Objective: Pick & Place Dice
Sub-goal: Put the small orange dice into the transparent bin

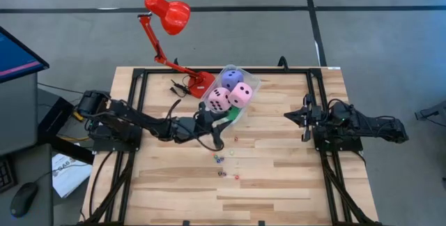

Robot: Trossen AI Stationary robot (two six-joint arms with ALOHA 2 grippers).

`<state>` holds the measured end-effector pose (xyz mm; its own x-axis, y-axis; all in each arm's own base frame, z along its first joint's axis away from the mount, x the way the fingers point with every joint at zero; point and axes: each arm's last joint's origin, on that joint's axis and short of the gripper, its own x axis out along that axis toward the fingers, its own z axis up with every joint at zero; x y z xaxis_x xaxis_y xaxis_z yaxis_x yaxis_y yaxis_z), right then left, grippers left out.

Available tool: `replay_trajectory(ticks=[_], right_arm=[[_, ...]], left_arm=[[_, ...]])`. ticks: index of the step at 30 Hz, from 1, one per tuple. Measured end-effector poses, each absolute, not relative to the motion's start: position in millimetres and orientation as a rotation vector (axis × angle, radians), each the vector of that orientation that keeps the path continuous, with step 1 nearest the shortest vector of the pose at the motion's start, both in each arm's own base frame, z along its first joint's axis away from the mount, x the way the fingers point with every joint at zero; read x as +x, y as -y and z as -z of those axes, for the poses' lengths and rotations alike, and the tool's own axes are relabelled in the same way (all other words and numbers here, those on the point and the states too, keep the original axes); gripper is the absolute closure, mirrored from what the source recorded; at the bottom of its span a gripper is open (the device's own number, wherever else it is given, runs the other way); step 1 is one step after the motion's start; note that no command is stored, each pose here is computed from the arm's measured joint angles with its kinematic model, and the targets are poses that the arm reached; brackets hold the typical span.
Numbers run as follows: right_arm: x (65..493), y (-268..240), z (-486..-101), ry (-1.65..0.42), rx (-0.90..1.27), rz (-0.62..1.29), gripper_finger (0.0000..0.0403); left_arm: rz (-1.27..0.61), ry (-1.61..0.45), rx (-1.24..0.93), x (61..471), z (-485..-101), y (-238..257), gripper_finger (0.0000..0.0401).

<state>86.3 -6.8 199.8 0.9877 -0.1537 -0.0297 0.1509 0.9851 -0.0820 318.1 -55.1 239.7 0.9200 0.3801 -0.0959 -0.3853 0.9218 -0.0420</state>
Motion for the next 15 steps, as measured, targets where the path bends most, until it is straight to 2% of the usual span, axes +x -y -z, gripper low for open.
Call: replay_trajectory(ticks=[11, 15], right_arm=[[86.3, 6.8, -199.8, -0.036, -0.079, 0.153, 0.0394], [86.3, 6.8, -199.8, -0.036, -0.079, 0.153, 0.0394]], left_arm=[[-0.315, -0.159, -0.025, 306.5, -239.8, 79.0, 0.0284], [-0.309, -0.157, -0.076, 306.0, -238.4, 82.4, 0.0284]])
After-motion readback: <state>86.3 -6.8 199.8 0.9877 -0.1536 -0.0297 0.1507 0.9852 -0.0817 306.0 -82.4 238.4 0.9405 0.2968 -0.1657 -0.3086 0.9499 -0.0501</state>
